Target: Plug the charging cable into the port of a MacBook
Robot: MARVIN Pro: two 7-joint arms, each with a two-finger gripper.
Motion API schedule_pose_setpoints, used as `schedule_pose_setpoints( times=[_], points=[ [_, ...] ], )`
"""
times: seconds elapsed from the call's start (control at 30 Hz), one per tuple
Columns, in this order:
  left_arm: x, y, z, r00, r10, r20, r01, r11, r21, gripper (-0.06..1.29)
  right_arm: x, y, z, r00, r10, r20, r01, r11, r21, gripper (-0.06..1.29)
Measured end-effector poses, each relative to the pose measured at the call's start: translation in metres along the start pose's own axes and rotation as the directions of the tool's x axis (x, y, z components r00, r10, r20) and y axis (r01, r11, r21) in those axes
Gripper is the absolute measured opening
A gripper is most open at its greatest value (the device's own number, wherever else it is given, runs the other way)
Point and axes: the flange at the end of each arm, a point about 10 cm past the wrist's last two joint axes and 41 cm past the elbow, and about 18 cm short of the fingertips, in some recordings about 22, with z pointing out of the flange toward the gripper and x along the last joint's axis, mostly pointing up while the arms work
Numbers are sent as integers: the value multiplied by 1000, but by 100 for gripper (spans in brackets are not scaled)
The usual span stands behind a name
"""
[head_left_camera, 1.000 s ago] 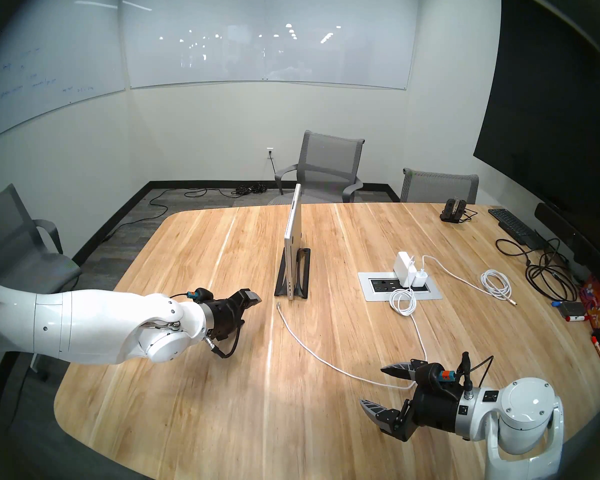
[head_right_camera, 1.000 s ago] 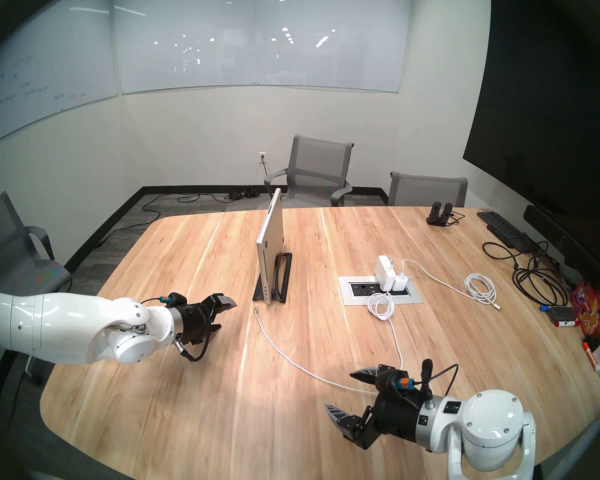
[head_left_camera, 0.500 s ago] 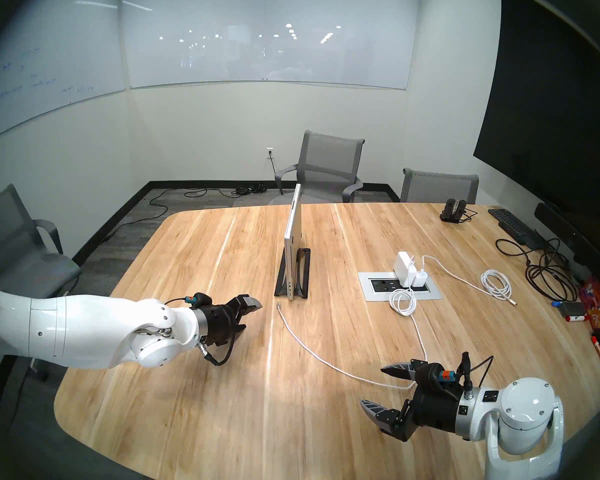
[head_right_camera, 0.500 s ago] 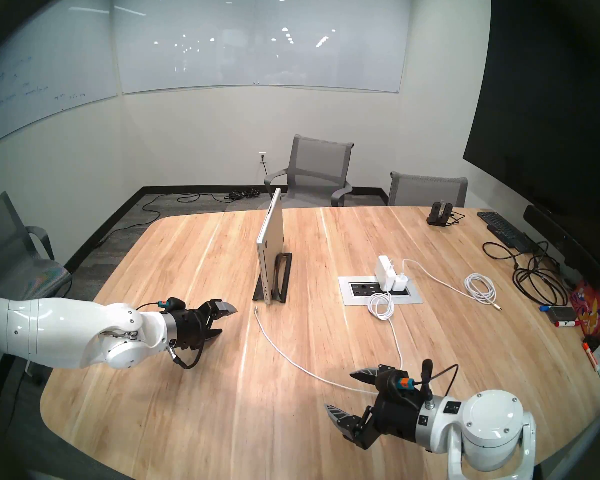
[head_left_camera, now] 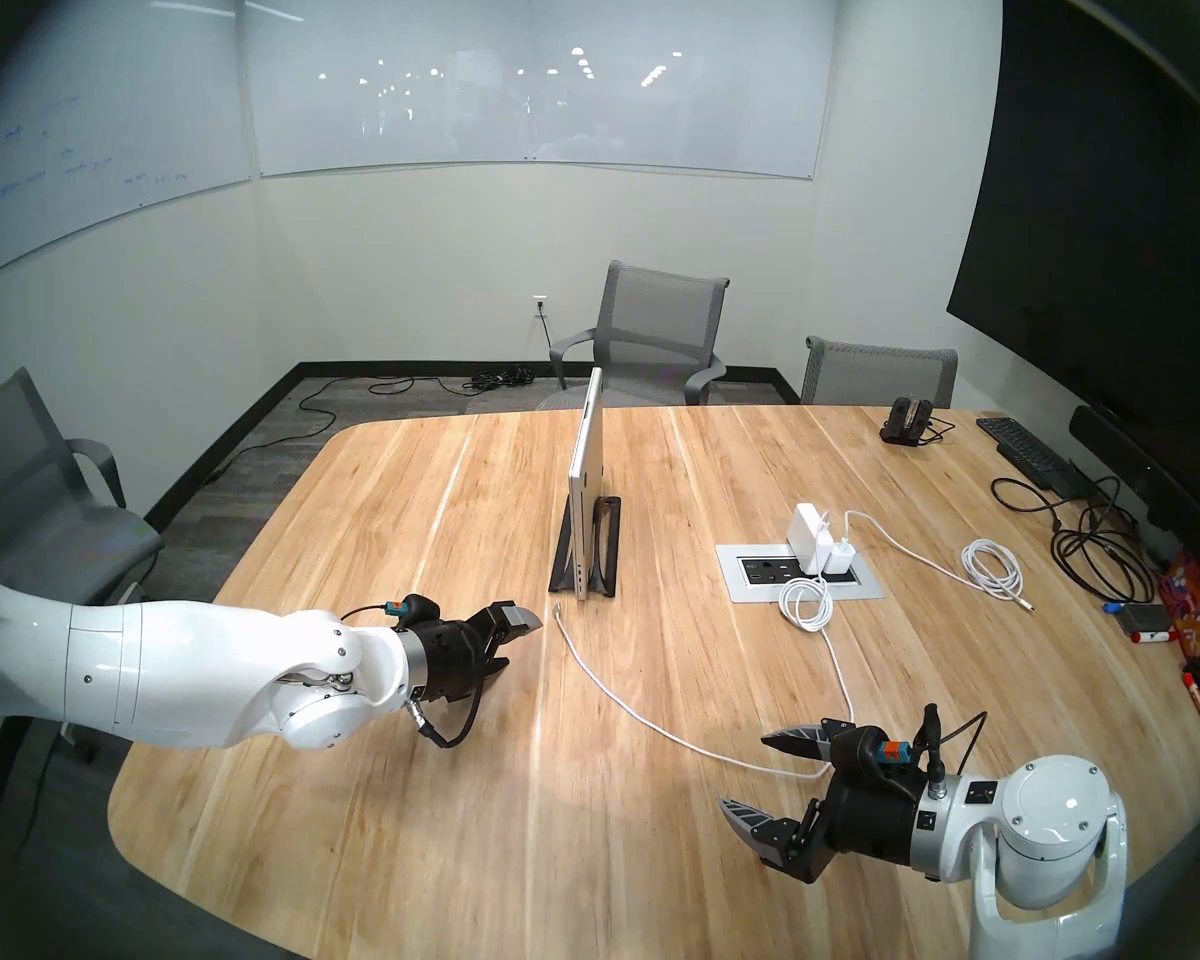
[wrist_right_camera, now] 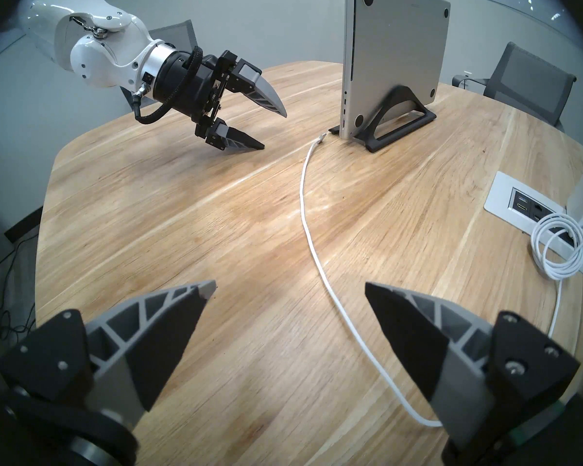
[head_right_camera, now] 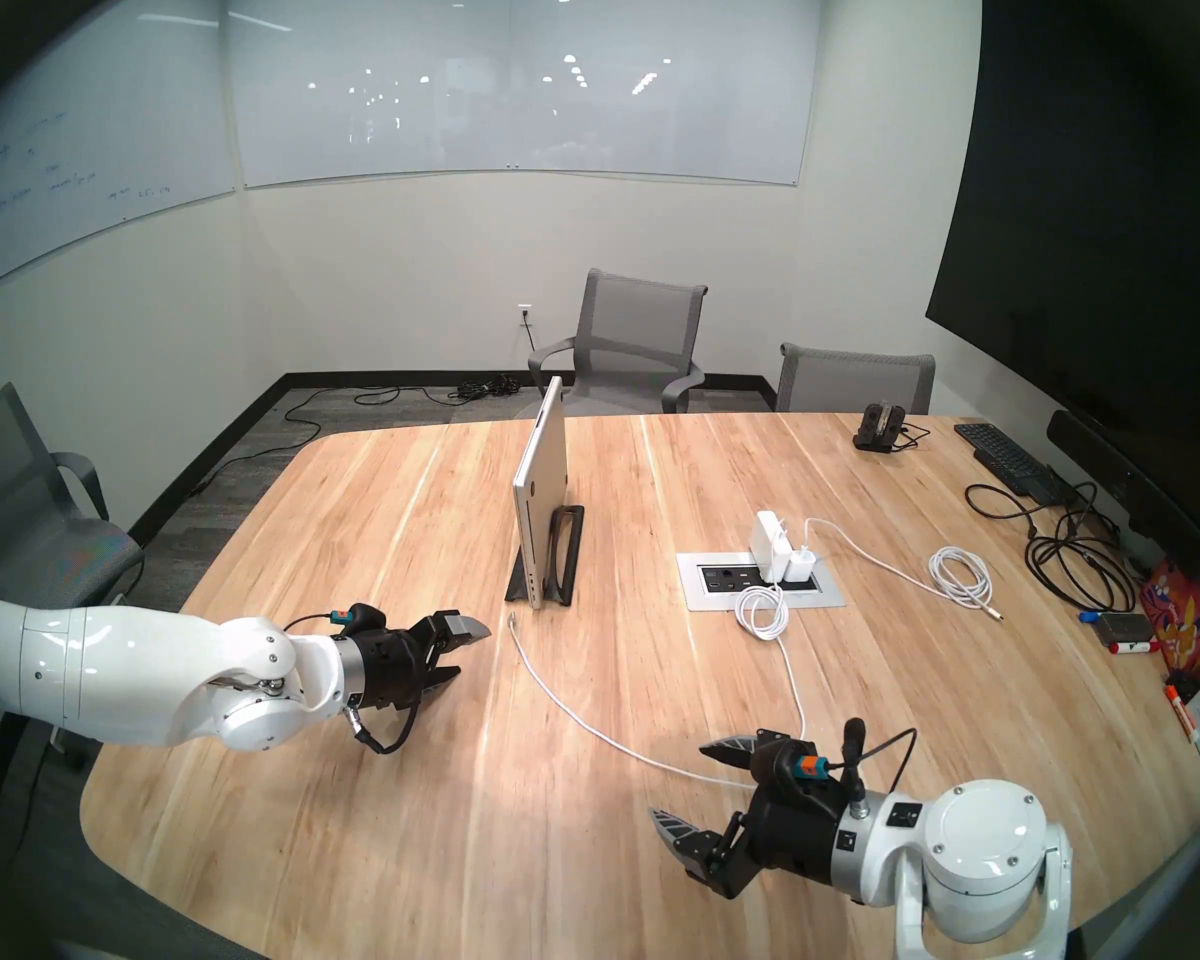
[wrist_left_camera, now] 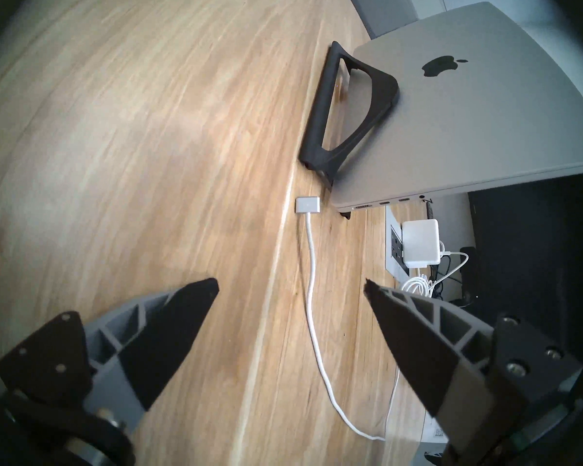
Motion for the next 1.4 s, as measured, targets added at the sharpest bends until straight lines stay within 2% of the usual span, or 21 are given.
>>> schedule_pose_setpoints(
  times=[0.27,0.9,1.4],
  points=[
    [-3,4,10,1000,19,-2,-19,1000,-7,119,0,0,0,1000,0,0,0,1000,0,119],
    [0,25,46,998,56,-3,-56,998,-10,117,0,0,0,1000,0,0,0,1000,0,119],
    [-2,33,60,998,64,12,-64,998,-14,111,0,0,0,1000,0,0,0,1000,0,119]
  ],
)
